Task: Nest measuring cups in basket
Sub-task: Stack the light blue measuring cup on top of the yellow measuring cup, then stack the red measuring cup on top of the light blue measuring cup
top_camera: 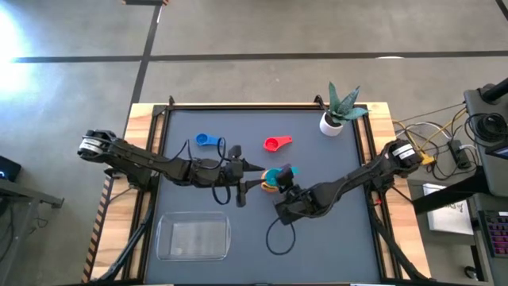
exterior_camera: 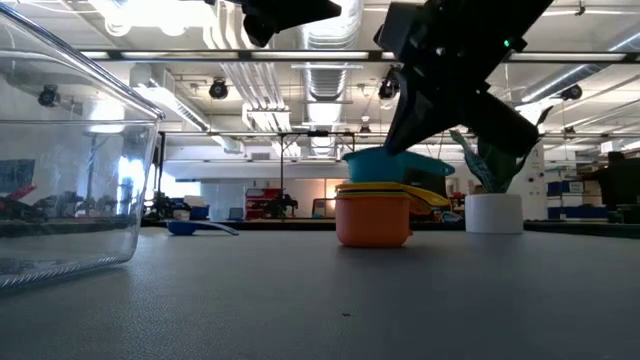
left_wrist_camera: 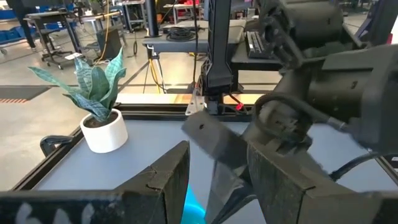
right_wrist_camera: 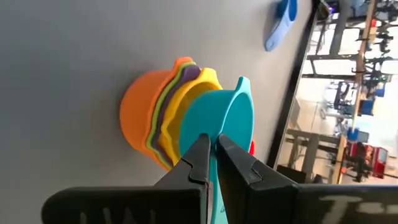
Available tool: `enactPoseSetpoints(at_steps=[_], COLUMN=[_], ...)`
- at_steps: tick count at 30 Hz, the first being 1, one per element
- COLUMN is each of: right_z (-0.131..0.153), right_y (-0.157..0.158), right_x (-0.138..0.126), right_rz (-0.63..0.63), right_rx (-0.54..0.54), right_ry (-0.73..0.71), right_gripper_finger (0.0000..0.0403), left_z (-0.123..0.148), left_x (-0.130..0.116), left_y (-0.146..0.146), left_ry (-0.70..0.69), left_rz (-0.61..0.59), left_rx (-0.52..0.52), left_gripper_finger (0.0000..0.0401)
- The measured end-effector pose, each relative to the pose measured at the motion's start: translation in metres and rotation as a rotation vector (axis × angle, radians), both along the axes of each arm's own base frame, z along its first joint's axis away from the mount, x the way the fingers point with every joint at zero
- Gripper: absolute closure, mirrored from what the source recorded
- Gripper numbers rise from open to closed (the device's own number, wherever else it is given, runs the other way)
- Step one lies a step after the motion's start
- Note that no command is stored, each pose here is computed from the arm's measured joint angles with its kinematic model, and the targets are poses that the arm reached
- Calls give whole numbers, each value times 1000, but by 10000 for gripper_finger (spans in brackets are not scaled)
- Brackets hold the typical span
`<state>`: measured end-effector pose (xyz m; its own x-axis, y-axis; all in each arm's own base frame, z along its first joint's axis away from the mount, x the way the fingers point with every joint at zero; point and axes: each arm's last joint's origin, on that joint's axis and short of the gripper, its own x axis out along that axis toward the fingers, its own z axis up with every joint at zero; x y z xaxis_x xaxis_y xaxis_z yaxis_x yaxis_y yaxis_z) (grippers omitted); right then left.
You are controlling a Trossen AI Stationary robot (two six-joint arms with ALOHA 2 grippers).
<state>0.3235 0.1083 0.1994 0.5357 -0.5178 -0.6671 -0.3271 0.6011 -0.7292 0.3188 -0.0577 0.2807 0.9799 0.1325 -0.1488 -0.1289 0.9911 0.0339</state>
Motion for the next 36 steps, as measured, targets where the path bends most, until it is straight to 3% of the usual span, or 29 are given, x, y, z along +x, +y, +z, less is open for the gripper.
enactPoseSetpoints(at_steps=[9, 17, 23, 28, 32, 36], right_z=[-1, -1, 32, 63, 64, 59], right_y=[-20, -22, -35, -96, -151, -186], right_x=[2, 1, -11, -32, -49, -55], right_rz=[3, -6, -77, -147, -251, -289], right_rx=[175, 190, 258, 462, 498, 555], right_ry=[31, 34, -90, -218, -240, -228], right_gripper_finger=[371, 279, 220, 213, 215, 209], left_z=[0, -1, -4, -2, -2, -4], left_x=[0, 0, -1, -3, -3, -10], left_y=[0, 0, 0, -3, -6, -4], left_ry=[5, 15, 41, 31, 33, 104], left_rz=[0, -1, -3, -10, -20, 2], left_rx=[2, 5, 10, -6, -7, 8], left_gripper_finger=[256, 256, 256, 256, 256, 256])
